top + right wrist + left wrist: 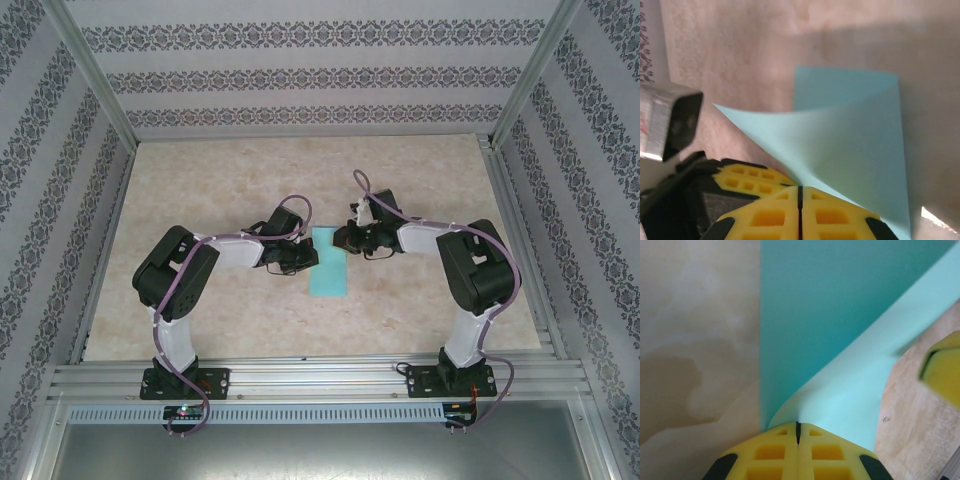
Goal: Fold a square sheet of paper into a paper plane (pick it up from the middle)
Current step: Fold the square sheet of paper in half at the center of the table.
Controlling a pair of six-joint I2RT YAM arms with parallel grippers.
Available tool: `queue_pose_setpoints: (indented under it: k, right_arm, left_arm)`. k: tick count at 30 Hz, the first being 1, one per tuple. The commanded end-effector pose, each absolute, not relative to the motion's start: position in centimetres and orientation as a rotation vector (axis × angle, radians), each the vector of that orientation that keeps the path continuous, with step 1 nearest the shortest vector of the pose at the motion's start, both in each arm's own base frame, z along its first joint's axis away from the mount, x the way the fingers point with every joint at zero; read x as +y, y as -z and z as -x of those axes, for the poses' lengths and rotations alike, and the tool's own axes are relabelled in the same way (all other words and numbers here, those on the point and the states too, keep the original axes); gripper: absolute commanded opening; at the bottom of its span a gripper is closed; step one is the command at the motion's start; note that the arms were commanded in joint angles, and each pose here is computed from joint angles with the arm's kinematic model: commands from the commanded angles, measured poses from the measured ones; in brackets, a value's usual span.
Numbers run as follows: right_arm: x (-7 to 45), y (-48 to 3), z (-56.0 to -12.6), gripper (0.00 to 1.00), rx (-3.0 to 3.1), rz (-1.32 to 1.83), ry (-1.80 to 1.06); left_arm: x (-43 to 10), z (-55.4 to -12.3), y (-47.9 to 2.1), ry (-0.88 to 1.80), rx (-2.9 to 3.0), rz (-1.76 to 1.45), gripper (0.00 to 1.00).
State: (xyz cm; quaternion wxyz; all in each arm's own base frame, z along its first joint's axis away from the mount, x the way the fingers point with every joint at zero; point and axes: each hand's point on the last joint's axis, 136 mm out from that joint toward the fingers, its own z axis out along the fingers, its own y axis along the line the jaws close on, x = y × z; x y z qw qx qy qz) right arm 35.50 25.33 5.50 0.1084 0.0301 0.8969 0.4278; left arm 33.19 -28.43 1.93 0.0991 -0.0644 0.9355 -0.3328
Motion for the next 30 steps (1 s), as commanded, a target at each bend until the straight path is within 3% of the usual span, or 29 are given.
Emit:
queue_pose_setpoints:
  k: [1, 11, 21, 30]
  right_arm:
    - [25.0, -4.7, -35.9, 0.09, 2.663, -0.084, -1.249]
    - [23.2, 0.0, -34.6, 0.1, 2.817, -0.126, -1.068]
    - [23.9, -7.6, -37.3, 0.1, 2.654, -0.09, -1.22]
    - [24.4, -5.4, -38.3, 0.08, 2.699, -0.104, -1.234]
  left_arm:
    - [-26.3, -30.1, 2.1, 0.808, 2.947, 0.225, 0.0]
    - [-26.3, -30.1, 2.2, 0.813, 2.943, 0.23, 0.0]
    - [-26.4, -30.1, 2.3, 0.816, 2.948, 0.216, 0.0]
    - [-26.6, -30.1, 2.2, 0.825, 2.949, 0.217, 0.0]
